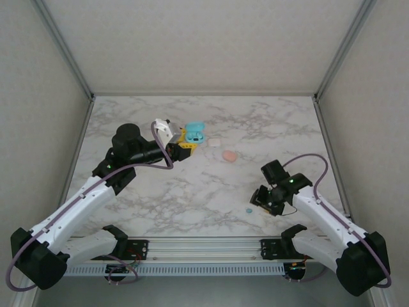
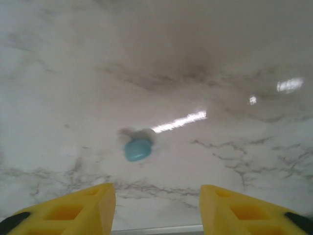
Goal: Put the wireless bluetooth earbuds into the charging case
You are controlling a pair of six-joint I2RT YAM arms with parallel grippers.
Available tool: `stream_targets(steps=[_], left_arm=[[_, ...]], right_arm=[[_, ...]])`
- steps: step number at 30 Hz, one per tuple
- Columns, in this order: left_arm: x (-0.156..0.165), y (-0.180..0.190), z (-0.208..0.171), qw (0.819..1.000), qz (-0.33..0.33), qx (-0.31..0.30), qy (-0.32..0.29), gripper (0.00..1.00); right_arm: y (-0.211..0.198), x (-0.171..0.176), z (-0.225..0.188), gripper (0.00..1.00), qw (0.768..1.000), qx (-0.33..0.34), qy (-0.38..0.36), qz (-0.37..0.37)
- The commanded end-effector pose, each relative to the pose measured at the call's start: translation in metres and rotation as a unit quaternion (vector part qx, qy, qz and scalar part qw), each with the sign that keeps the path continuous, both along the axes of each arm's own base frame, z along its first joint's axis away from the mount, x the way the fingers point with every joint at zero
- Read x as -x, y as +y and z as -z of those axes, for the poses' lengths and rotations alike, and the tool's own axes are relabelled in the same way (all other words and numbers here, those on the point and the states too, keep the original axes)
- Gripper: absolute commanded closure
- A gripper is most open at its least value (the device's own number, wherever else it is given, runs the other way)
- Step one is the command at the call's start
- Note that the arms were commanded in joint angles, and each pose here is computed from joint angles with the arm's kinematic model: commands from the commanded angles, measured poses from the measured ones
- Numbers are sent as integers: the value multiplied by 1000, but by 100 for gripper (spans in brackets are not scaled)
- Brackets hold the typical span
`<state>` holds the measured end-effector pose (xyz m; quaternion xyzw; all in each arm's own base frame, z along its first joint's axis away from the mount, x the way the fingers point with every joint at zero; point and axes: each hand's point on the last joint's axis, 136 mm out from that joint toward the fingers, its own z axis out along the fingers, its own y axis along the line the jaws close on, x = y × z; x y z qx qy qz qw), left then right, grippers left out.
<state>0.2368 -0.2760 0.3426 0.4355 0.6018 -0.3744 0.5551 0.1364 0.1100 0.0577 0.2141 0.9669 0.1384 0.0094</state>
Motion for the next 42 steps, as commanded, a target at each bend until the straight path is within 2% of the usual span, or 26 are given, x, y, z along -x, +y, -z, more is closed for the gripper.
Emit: stream_targets(steps=[1,10,28,42], left_arm=[[3,1,-11,1000,-4,10,-15,79],[0,-1,-9,1000,-2,8,-9,79],[-2,-2,-8,1000,-2,1,-8,79],[-1,-1,-9,1000,-4,-1,-9,79]], right_arm=[[20,-8,6,50,997,-62,-1,48],[34,-10,18,49,994,-94,19,57],[41,-6,37,49,993,-85,63,53],[48,-38,16,57,998,-64,3,3]])
